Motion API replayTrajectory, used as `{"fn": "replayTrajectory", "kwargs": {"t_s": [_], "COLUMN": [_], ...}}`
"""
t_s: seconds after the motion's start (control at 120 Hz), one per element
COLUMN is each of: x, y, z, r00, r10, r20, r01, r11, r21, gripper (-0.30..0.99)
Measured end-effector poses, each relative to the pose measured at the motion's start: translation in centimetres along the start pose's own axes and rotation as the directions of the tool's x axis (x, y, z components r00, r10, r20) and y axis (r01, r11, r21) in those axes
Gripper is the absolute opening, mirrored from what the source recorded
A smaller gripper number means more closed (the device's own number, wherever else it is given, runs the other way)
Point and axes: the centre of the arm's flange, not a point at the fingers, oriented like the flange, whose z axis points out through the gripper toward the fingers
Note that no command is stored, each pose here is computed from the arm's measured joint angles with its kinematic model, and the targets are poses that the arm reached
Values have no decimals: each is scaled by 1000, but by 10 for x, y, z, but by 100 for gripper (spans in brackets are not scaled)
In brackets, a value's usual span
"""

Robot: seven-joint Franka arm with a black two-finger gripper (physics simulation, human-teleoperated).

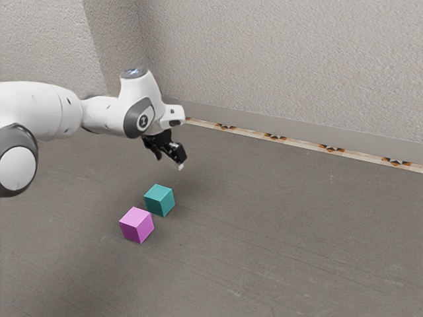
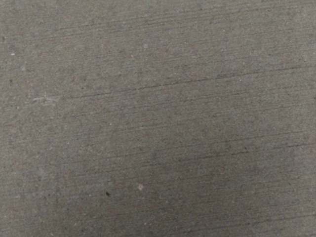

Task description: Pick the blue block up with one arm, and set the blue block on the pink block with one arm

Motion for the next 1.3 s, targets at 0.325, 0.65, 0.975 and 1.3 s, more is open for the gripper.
{"fn": "replayTrajectory", "kwargs": {"t_s": [0.325, 0.65, 0.975, 1.3], "x": [-25, -39, -66, -62], "y": [-3, 8, 24, 13], "z": [14, 3, 9, 18], "r00": [995, 985, 972, 985], "r10": [-41, 4, 36, 54], "r20": [90, 174, 234, 161], "r01": [47, 3, -22, -47], "r11": [997, 999, 998, 998], "r21": [-66, -42, -60, -47], "gripper": [67, 67, 67, 67]}}
